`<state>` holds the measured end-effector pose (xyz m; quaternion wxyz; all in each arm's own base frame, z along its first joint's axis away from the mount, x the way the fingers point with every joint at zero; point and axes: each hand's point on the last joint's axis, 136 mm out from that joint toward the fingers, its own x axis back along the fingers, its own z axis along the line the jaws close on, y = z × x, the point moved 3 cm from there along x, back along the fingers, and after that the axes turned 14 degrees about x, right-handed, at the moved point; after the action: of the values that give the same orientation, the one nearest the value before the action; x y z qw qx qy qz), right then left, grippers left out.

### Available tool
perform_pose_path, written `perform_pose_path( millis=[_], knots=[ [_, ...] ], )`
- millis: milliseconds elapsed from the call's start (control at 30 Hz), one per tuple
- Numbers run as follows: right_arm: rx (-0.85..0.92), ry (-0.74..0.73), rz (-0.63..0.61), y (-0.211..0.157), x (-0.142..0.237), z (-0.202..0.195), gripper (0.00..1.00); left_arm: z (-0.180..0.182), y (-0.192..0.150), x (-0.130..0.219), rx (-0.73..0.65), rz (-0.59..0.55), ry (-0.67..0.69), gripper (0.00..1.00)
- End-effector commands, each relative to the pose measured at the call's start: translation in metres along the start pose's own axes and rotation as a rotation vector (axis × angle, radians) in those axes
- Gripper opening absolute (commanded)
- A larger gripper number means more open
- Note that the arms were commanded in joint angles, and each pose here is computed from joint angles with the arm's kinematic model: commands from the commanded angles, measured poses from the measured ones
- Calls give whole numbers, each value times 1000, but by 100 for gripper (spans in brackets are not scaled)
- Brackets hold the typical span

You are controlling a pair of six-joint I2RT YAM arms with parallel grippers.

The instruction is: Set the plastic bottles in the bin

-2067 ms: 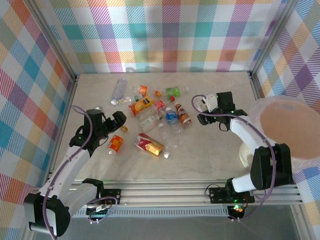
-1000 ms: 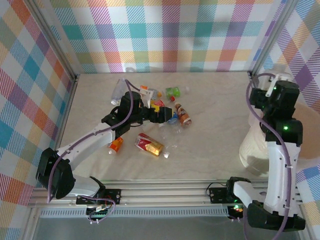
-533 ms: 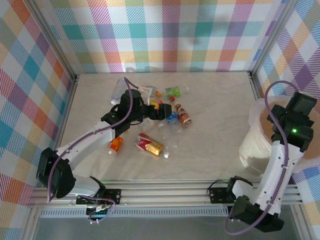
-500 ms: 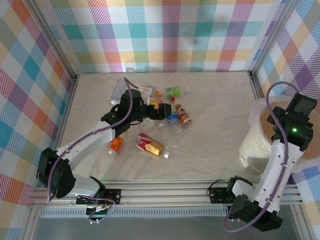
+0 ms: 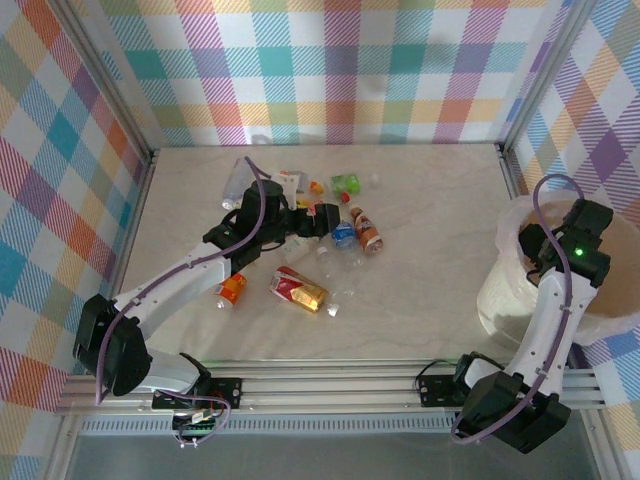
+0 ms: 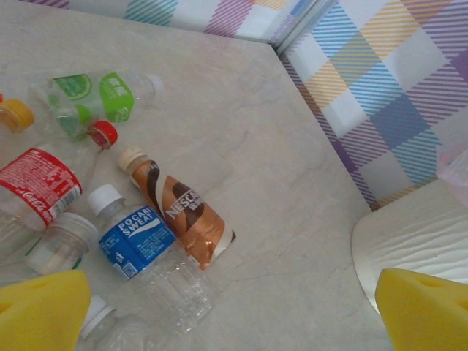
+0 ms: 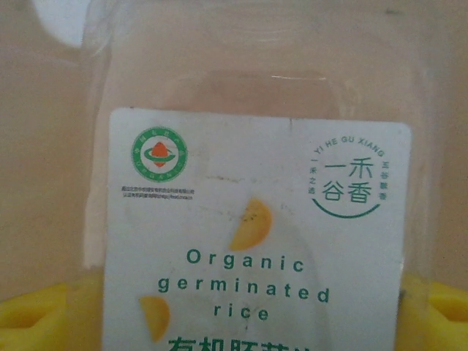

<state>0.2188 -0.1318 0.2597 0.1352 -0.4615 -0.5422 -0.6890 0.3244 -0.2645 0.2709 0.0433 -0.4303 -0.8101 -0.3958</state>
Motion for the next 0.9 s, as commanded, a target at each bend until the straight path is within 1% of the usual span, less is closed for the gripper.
perform_pose_path(
  millis=[0, 67, 267, 333, 533, 867],
  knots=[
    [-19, 139, -81, 18, -5, 19, 70, 13, -7, -5, 17, -3, 62, 100],
    [-16, 206, -93, 21, -7, 28, 70, 17, -8, -5, 25, -10, 77, 100],
    [3, 339, -123, 28, -10, 46, 72, 32, -11, -4, 55, -39, 137, 100],
    [-8, 342, -119, 27, -14, 46, 74, 33, -11, -6, 57, -39, 144, 100],
    [-24, 311, -118, 24, -22, 42, 88, 34, -9, -10, 53, -37, 156, 100],
    [-25, 280, -115, 19, -26, 38, 99, 38, -6, -9, 64, -55, 188, 100]
  ],
)
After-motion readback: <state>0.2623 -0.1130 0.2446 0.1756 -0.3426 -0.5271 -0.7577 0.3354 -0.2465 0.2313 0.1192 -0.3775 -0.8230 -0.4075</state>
